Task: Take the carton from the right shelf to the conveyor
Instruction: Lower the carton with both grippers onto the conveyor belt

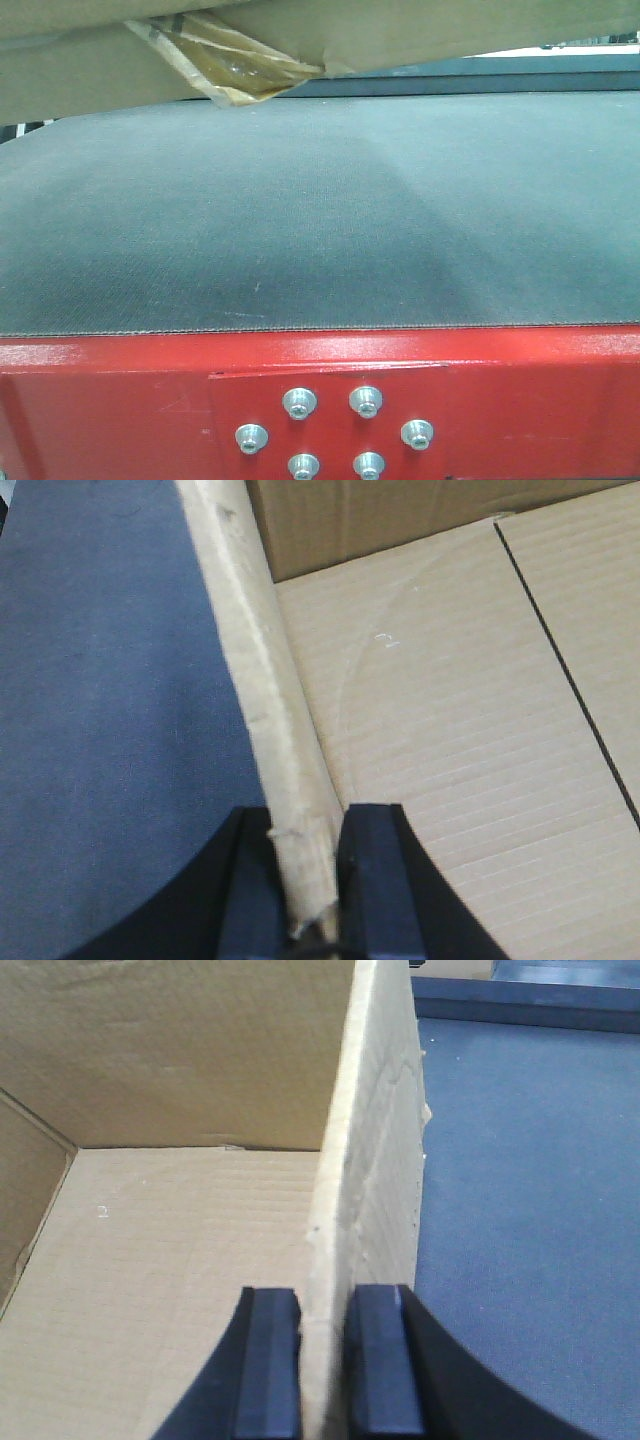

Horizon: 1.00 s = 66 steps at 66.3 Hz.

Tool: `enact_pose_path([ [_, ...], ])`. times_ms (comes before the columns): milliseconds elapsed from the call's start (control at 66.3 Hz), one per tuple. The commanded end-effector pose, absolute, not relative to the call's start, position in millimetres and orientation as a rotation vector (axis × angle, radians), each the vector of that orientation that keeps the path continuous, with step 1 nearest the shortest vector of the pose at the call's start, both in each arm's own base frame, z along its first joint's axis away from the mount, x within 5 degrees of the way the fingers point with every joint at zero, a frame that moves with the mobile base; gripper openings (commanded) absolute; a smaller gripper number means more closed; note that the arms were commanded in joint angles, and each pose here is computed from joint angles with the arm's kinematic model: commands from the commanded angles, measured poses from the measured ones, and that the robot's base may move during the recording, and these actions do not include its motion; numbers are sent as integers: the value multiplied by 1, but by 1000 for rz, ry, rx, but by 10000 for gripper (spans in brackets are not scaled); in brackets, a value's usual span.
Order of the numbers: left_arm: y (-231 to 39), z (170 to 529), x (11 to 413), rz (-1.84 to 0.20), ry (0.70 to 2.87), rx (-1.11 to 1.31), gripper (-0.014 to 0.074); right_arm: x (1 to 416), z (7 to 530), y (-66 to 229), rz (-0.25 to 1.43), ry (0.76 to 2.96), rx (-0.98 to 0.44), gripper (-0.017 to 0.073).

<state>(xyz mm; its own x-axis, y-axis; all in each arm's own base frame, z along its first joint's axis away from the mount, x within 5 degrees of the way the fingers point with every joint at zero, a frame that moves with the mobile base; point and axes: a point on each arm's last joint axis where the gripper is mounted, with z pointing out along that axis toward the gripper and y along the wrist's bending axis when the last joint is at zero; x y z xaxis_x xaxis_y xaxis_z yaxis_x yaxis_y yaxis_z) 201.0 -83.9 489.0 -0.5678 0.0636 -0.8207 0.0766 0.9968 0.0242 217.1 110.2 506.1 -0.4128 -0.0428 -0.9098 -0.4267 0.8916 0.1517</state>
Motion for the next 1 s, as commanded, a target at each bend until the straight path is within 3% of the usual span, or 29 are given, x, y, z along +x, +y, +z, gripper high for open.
enact_pose_path([
  [0,-82,490,198,-4,2180,108,-13,213,523,106,457,1830,-304,-70],
  [407,-83,497,203,-50,2094,111,-13,209,525,106,480,1855,-308,-70],
  [603,-66,504,225,-121,1981,-6,-13,212,532,104,438,1878,-313,-70],
  [980,-62,451,308,-78,2123,7,-13,295,470,137,297,2151,-364,-70],
])
